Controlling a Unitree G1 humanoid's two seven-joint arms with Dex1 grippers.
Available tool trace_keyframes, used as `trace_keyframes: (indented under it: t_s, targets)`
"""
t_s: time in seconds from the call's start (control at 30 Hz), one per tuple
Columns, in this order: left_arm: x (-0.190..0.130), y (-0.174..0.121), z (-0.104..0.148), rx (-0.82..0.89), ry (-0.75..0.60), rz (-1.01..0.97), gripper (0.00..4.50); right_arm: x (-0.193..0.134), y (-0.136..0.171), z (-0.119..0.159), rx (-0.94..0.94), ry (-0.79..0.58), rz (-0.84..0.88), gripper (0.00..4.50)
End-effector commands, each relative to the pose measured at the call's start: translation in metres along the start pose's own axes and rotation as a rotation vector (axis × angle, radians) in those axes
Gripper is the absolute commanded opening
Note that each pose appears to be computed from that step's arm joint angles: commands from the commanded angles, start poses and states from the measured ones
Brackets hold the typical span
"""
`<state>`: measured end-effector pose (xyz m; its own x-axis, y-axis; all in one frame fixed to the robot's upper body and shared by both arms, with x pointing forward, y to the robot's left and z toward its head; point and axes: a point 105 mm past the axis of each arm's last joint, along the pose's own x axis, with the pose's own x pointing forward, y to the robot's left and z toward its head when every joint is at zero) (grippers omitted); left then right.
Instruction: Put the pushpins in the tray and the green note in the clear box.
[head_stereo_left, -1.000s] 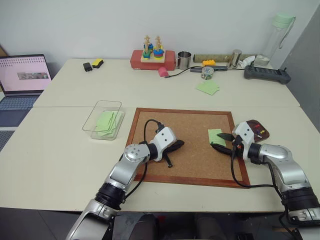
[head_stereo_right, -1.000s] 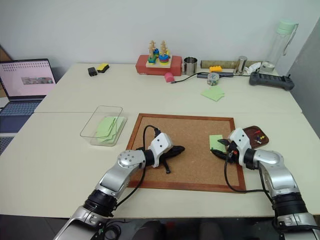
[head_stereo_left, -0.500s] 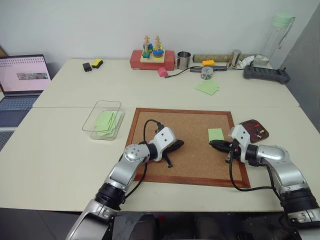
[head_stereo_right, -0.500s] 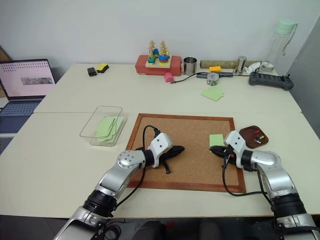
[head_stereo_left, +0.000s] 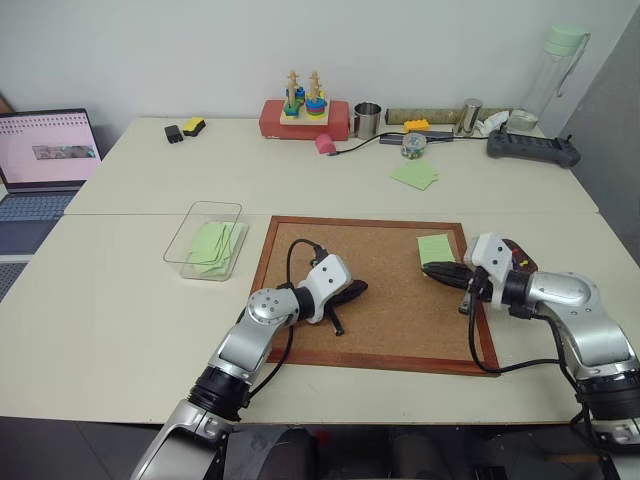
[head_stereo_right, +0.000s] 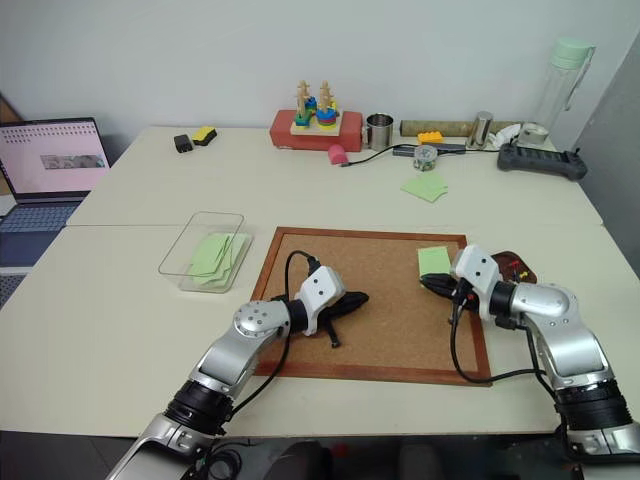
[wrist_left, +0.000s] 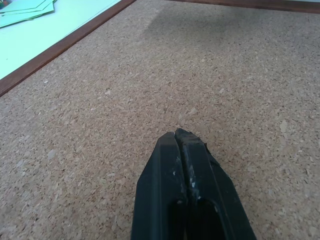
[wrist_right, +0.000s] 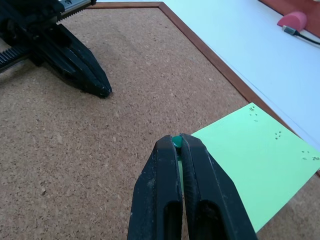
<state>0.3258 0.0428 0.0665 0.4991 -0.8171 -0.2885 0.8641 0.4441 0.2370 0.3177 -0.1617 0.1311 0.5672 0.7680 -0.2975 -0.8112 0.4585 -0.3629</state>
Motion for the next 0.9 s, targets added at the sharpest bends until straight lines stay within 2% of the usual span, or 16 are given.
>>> trace_keyframes:
  t_s: [0.03,0.07,0.13,0.17,0.33,0.53,0.77,0.9]
  targets:
    - [0.0,-0.011,-0.031,-0.096,0.101,-0.028,0.0,-0.002,0.001,0.02,-0.083,-0.04,0.02,0.05]
    - [-0.001,-0.009,-0.023,-0.127,0.068,-0.024,0.0,-0.002,0.002,0.023,-0.118,-0.038,0.028,0.05]
    - [-0.007,-0.006,-0.003,-0.202,-0.007,-0.043,0.38,0.0,0.004,0.027,-0.205,-0.031,0.035,0.0]
    - [-0.012,-0.005,0.007,-0.252,-0.05,-0.062,0.41,0.0,0.004,0.028,-0.254,-0.021,0.037,0.0]
    - [-0.044,-0.002,0.049,-0.476,-0.242,-0.156,1.32,0.002,0.002,0.029,-0.493,-0.012,0.027,0.0]
    - [-0.051,0.006,0.072,-0.635,-0.359,-0.176,2.44,0.009,0.006,0.045,-0.693,-0.099,0.024,0.0]
    - [-0.032,0.004,0.094,-0.683,-0.44,-0.204,3.69,0.014,0.026,0.066,-0.82,-0.229,0.053,0.0]
    - [-0.029,0.003,0.107,-0.705,-0.487,-0.25,3.69,0.016,0.034,0.066,-0.826,-0.246,0.069,0.0]
